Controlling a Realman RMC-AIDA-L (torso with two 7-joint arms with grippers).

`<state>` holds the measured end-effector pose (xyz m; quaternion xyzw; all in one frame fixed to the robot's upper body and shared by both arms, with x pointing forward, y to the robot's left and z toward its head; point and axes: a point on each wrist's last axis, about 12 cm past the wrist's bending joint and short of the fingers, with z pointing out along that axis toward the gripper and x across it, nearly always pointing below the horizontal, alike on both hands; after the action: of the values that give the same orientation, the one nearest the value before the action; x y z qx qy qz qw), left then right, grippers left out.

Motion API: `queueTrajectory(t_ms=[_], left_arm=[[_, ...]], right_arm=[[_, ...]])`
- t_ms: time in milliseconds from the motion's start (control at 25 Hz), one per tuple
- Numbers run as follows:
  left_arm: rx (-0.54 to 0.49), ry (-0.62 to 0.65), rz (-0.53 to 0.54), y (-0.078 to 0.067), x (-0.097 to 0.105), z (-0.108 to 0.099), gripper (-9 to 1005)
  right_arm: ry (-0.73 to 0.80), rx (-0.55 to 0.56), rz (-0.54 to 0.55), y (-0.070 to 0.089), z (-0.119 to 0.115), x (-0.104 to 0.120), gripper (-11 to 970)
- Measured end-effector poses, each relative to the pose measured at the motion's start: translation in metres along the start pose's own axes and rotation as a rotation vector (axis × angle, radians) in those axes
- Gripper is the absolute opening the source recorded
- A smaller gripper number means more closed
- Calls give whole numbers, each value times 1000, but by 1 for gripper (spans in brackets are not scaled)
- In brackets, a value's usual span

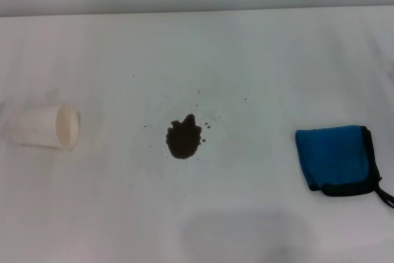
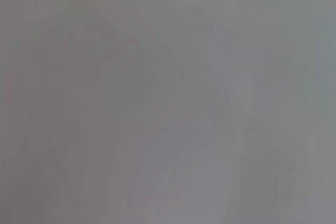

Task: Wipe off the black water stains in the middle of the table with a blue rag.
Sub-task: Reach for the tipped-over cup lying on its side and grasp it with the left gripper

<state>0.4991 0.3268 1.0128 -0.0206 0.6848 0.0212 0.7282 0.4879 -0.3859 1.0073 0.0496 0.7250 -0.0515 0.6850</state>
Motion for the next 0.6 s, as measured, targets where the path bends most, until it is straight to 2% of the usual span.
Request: queueTrajectory(t_ms=[600], left_arm=[[-2,0,0,0,0,0,888]], right_arm=[[1,1,0,0,0,0,855]])
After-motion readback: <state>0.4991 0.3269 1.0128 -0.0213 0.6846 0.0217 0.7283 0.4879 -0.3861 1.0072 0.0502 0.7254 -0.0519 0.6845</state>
